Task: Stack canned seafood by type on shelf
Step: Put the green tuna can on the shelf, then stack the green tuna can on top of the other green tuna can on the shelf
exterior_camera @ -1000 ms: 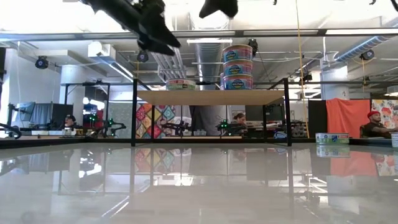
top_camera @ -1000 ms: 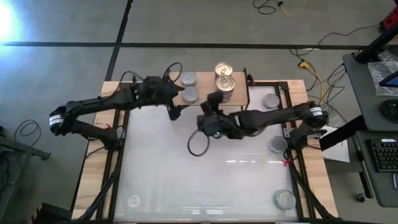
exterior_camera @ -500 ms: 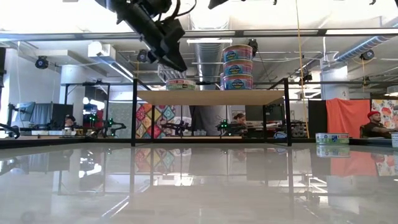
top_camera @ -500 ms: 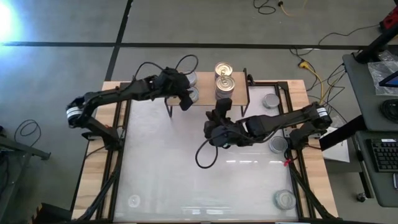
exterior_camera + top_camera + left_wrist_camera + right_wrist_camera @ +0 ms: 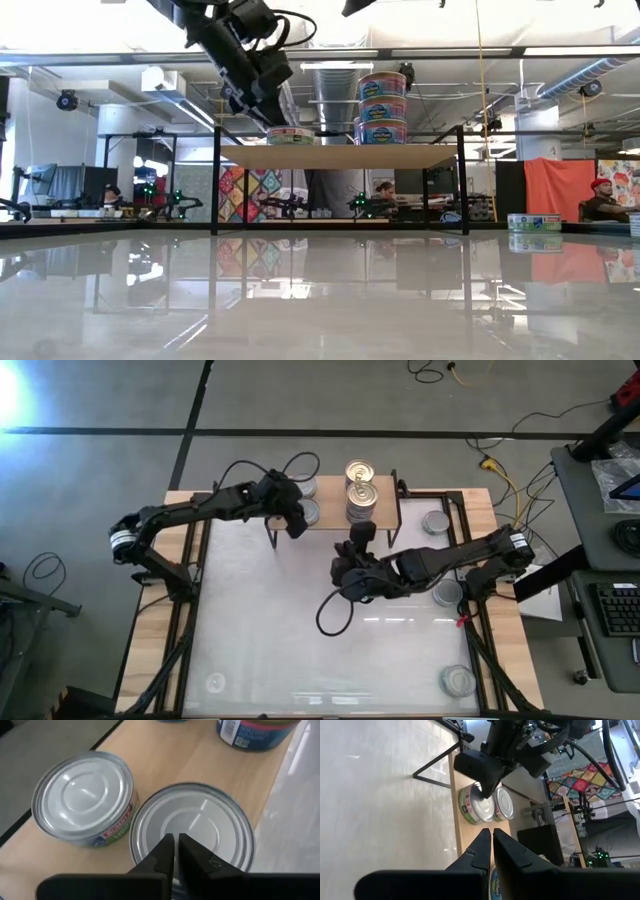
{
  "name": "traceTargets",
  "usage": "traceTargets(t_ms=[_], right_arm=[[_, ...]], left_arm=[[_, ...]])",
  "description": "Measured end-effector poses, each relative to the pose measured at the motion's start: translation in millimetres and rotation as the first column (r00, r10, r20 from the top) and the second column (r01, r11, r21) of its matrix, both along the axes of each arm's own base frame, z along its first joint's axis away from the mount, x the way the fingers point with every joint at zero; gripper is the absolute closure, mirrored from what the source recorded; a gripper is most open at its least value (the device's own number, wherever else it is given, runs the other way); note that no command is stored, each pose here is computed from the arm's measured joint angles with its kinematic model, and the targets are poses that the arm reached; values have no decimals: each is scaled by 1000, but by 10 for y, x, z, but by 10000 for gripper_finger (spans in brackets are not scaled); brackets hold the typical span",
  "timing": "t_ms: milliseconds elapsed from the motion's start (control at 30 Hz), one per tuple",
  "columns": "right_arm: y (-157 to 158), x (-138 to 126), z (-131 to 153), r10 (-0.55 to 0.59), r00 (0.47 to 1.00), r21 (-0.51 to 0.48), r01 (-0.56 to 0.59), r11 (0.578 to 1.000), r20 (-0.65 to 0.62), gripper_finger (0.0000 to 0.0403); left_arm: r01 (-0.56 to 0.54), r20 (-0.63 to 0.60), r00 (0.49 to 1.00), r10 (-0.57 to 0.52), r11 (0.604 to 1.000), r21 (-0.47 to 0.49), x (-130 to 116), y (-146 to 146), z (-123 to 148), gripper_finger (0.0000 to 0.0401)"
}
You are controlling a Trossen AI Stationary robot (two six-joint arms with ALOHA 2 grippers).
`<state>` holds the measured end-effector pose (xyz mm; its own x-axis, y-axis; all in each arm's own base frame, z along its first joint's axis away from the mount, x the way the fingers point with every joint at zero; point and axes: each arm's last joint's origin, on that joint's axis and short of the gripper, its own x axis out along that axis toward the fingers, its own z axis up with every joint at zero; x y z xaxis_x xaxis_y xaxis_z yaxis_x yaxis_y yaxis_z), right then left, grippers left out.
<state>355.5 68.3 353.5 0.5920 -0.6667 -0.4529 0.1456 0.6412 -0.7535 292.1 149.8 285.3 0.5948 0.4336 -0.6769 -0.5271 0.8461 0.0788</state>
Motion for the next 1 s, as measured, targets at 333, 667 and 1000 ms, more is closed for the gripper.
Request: traceTargets(t_ms=[333,667,1000], right_arm=[[90,-109,-57,-23,999,35,24,999,-38,390],[167,-276,-140,-97,992,91,105,990,-84,390],[306,-424,-206,-113,983,236,144,961,-142,390]], left_arm=[[-4,-31,1000,3,1000,-15,-48,-13,1,401],[-29,-45,999,29,1000,6,-61,-5,4,401],[-5,-42,999,5,1000,2,-83,-86,209,401]])
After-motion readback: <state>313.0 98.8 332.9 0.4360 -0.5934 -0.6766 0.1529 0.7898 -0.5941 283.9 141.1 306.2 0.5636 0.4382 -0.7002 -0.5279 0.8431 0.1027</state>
